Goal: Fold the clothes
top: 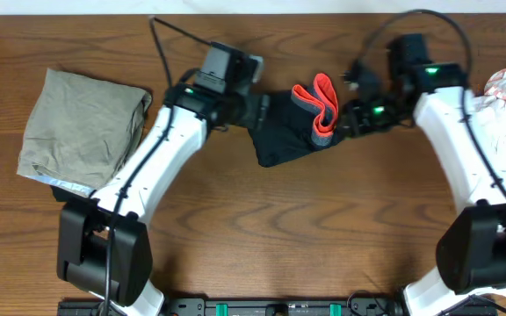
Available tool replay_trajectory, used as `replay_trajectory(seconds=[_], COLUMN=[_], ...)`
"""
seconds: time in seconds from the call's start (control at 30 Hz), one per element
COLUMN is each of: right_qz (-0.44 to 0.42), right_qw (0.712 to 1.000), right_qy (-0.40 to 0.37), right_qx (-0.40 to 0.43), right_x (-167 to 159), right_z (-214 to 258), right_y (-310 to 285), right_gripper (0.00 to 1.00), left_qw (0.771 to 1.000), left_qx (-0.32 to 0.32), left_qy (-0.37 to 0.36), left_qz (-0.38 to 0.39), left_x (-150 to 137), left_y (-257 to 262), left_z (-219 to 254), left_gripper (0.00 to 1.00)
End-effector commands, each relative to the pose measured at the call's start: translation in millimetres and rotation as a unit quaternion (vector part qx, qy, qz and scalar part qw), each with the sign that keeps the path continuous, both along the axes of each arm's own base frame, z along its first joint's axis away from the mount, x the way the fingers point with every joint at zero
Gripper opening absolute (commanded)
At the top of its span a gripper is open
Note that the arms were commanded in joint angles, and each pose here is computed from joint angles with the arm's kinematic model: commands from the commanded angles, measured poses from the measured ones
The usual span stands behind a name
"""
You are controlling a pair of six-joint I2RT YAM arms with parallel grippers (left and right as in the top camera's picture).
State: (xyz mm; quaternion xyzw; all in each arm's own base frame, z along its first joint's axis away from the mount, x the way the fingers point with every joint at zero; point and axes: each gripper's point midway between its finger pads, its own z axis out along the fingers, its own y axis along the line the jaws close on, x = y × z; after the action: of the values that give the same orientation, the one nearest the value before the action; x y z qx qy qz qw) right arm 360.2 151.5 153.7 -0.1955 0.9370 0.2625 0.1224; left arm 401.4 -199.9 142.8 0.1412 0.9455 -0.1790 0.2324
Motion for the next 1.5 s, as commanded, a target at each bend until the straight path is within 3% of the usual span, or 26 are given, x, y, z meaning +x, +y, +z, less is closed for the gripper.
replay_trajectory(seconds=[0.0,0.1,0.27,0.6,0.8,1.03,1.47], right_qz=[0.026,-0.011,0.002,-0.144,-0.172,-0.110,-0.145], right_qw=[0.999,0.994,0.990,0.946,0.941,0.954,0.950], right_qy=[-0.039,-0.056,-0.056,-0.018,-0.022,-0.054,-0.152], right_qx=[-0.021,-0.091,-0.129,-0.290,-0.291,-0.275,-0.230], right_x=[1,13,21,55,64,74,127], right_z=[7,-7,-39,-108,-103,-97,-65], right_y=[30,33,45,-38,-60,-47,-31], right_gripper=[0.19,0.17,0.18,0.12,0.14,0.16,0.22], left_qw=[1.000,0.999,0.997,0.997,0.997,0.997,0.997], left_qx=[-0.001,0.005,0.009,0.009,0.009,0.009,0.010], left_qy=[0.014,0.033,0.047,0.057,0.058,0.057,0.059], left_qz=[0.021,0.040,0.055,0.058,0.057,0.056,0.053], left_x=[1,-1,-2,-6,-6,-6,-7], left_y=[18,34,48,49,48,48,46], left_z=[-2,-7,-10,-12,-12,-12,-13], left_gripper=[0.33,0.19,0.19,0.19,0.19,0.19,0.19])
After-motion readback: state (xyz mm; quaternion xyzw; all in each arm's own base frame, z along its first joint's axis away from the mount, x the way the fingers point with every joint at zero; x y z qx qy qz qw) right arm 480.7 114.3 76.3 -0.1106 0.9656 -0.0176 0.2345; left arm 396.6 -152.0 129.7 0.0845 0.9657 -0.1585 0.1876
